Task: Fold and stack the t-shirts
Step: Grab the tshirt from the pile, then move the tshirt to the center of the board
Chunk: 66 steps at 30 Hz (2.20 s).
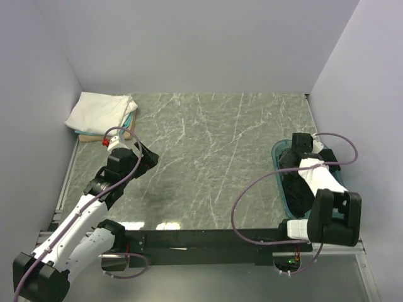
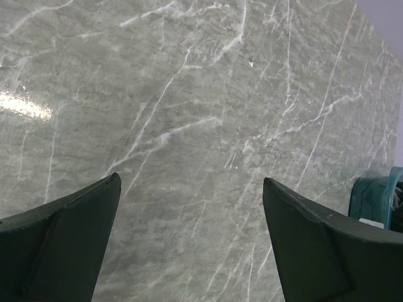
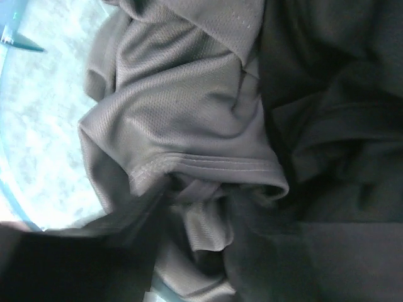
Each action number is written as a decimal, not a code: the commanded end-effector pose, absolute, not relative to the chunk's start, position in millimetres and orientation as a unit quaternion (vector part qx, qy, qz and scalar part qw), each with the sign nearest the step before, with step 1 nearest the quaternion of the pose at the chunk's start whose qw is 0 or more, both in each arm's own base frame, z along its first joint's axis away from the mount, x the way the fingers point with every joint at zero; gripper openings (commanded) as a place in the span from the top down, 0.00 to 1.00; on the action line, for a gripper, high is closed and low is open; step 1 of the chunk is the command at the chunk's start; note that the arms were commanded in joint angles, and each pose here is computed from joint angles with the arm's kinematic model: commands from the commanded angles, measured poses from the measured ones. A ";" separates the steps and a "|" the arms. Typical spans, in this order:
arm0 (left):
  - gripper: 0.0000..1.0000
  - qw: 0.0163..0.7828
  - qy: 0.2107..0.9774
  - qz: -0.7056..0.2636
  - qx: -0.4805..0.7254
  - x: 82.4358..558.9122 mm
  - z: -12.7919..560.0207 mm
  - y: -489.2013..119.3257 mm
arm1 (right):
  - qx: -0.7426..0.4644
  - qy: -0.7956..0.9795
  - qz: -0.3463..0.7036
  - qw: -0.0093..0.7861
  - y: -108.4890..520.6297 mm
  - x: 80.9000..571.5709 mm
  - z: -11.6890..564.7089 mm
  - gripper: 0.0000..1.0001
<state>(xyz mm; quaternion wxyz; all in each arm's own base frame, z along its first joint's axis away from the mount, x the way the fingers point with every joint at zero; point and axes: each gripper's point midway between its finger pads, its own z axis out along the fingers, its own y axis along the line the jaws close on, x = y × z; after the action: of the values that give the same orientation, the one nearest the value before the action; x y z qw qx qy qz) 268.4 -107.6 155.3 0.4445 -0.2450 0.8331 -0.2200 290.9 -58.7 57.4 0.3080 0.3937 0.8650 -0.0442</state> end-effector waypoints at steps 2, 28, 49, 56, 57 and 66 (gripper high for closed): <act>0.01 0.465 0.820 -0.235 -0.237 272.5 169.3 -110.4 | 0.396 0.852 -0.023 0.342 -59.8 317.1 75.7 0.74; 0.01 0.463 0.819 -0.251 -0.229 269.3 170.9 -115.3 | 0.155 0.689 0.163 0.689 14.0 286.0 462.1 1.00; 0.00 0.471 0.807 -0.248 -0.257 264.8 181.2 -106.5 | -0.111 0.651 0.410 0.629 265.6 293.6 552.8 1.00; 0.01 0.467 0.804 -0.234 -0.284 259.2 174.5 -96.7 | -0.019 0.742 0.350 0.571 231.9 323.6 416.4 1.00; 0.01 0.464 0.806 -0.231 -0.288 258.5 170.8 -96.0 | 0.003 0.774 0.335 0.538 220.8 320.4 362.2 1.00; 0.00 0.415 0.837 -0.211 -0.287 271.5 137.7 -108.0 | 0.085 0.855 0.180 0.478 128.9 297.2 208.2 0.29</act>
<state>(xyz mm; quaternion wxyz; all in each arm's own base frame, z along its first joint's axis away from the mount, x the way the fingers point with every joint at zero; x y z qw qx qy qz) 263.5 -100.8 144.1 0.4250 -0.2884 0.8323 -0.2083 287.5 140.2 154.3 0.3871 0.0784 0.9014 0.1776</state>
